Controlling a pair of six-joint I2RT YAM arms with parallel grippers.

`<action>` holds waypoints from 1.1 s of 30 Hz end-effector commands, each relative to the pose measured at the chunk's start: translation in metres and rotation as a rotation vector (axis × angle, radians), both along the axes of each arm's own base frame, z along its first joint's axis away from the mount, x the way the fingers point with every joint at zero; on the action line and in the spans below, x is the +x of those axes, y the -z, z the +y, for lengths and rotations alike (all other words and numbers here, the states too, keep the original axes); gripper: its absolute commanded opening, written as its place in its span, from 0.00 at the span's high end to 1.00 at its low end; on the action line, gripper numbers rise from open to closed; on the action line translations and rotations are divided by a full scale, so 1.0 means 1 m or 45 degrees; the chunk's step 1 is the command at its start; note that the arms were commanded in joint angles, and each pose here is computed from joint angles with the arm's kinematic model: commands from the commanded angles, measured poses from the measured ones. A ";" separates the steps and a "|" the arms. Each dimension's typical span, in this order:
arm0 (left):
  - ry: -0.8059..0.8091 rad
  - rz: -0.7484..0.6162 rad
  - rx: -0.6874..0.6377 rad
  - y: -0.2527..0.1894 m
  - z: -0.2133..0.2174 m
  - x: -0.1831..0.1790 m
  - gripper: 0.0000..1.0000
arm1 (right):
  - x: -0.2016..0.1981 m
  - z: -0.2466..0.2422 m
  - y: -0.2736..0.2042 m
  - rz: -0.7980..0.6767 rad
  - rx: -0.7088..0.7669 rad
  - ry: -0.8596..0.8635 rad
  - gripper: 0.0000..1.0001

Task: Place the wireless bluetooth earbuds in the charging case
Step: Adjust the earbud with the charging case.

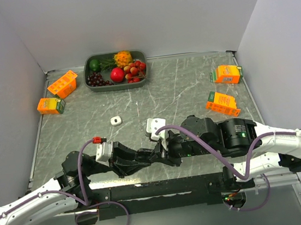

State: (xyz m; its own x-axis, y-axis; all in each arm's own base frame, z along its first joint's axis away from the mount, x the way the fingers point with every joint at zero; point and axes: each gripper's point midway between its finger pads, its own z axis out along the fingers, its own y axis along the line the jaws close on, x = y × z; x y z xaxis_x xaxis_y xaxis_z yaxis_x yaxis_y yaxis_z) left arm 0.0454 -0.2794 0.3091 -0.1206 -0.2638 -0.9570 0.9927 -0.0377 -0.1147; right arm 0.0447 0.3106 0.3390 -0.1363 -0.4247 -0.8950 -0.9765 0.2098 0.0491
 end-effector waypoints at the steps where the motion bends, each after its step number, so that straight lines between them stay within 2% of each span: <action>1: -0.006 -0.067 -0.129 -0.037 0.008 -0.004 0.99 | 0.001 0.001 0.004 0.018 -0.019 0.009 0.73; 10: -0.013 -0.069 -0.152 -0.041 0.010 -0.004 0.99 | 0.007 -0.002 0.008 0.019 -0.048 0.051 0.63; 17: -0.016 -0.062 -0.147 -0.039 0.010 -0.003 0.99 | 0.013 -0.009 0.004 -0.001 -0.034 0.103 0.60; 33: -0.001 -0.062 -0.168 -0.045 0.010 -0.005 0.99 | 0.014 -0.004 0.007 0.013 -0.027 0.105 0.64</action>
State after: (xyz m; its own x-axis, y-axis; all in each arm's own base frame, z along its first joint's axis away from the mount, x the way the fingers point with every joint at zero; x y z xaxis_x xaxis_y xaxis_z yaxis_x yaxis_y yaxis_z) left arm 0.0494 -0.2778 0.3125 -0.1179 -0.2796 -0.9529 0.9928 -0.0135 -0.1189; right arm 0.0519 0.3068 0.3287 -0.1719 -0.4541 -0.8742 -0.9647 0.2574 0.0560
